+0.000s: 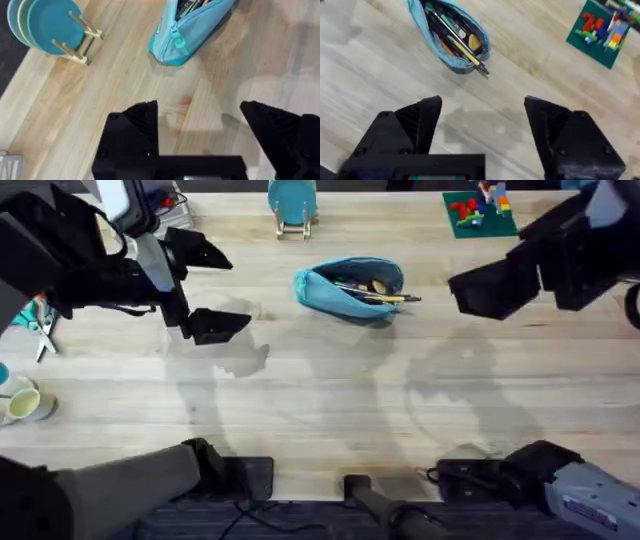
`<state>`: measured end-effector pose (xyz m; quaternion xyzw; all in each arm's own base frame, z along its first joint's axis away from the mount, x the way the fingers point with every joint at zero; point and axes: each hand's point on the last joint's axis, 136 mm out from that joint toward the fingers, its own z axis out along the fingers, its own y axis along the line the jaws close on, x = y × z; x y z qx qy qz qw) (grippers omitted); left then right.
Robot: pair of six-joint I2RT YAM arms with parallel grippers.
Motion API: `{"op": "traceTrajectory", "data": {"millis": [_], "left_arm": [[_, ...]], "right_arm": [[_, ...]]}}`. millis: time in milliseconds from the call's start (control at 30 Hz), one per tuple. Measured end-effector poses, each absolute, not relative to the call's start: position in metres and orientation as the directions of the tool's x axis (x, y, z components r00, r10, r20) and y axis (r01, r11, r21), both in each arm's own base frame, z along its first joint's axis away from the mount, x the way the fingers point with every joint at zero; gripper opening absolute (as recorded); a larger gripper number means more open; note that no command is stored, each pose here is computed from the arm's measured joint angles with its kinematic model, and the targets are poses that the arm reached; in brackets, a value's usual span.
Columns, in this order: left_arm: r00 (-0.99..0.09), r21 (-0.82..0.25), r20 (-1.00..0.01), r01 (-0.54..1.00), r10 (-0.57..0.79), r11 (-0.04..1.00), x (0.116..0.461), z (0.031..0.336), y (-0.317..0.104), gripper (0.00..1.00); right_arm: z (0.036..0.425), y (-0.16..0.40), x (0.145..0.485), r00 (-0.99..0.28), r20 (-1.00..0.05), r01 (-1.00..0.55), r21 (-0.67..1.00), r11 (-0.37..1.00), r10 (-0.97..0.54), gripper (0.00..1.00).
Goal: Unzip the bag, pick up the pens from the table one at a time and place them inside, then zip the bag closed.
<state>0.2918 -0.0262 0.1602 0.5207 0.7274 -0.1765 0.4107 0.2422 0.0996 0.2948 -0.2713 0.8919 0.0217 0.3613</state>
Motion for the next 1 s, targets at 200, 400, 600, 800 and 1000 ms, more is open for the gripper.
{"op": "traceTrajectory", "data": {"millis": [200, 400, 600, 800, 1000], "left_arm": [[-0.086, 0.204, -0.774, 0.904, 0.627, 0.375, 0.293, 0.16, -0.026, 0.995], [-0.077, 0.212, -0.772, 0.905, 0.631, 0.369, 0.293, 0.16, -0.026, 0.993], [-0.076, 0.212, -0.772, 0.905, 0.631, 0.369, 0.293, 0.16, -0.026, 0.993], [-0.074, 0.215, -0.771, 0.904, 0.632, 0.368, 0.294, 0.16, -0.025, 0.993], [-0.055, 0.24, -0.767, 0.9, 0.64, 0.365, 0.297, 0.161, -0.024, 0.993]], "right_arm": [[0.295, 0.113, 0.236, -0.656, -0.675, -0.462, 0.004, 0.887, -0.338, 0.997], [0.301, 0.133, 0.231, -0.745, -0.657, -0.364, 0.254, 0.896, -0.116, 0.998], [0.302, 0.143, 0.225, -0.844, -0.508, -0.123, 0.499, 0.858, 0.174, 0.998], [0.295, 0.152, 0.227, -0.875, -0.338, 0.076, 0.61, 0.789, 0.346, 0.998], [0.295, 0.156, 0.227, -0.873, -0.269, 0.148, 0.649, 0.746, 0.407, 0.998]]}}
